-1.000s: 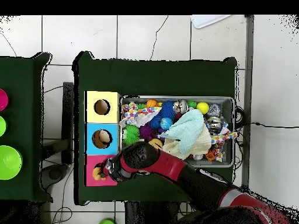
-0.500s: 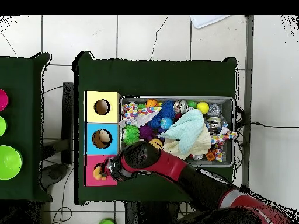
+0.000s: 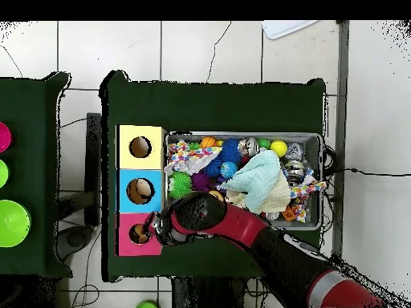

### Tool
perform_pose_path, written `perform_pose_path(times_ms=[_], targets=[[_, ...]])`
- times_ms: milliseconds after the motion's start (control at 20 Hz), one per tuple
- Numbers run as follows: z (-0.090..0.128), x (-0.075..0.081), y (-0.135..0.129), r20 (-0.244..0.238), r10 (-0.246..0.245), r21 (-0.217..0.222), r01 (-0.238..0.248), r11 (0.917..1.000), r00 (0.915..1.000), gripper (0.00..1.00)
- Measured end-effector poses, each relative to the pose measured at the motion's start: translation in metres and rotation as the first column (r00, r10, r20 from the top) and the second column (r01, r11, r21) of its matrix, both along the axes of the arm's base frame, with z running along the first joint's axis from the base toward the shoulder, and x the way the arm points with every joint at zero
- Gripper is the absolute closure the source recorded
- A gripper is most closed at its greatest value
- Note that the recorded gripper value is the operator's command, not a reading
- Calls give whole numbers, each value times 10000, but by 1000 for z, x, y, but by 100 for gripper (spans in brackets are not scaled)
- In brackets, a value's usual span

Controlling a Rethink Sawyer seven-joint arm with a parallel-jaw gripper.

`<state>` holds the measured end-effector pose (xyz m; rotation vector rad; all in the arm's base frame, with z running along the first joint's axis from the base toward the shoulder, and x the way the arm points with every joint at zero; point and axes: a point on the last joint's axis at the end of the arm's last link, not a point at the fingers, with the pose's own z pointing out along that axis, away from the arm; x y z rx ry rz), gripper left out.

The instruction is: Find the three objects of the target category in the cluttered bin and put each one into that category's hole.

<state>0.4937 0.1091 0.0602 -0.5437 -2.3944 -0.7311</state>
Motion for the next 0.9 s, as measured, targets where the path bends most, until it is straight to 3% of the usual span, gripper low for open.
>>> perform_pose_path(times_ms=[400,700,900], targets=[[22,9,-11,227,196,-265,-190,9995,9996,100],[25,9,-14,222,267,-376,-259,9990,9994,100],[19,6,-21,544,849,-1007,-792,9918,9949,100]])
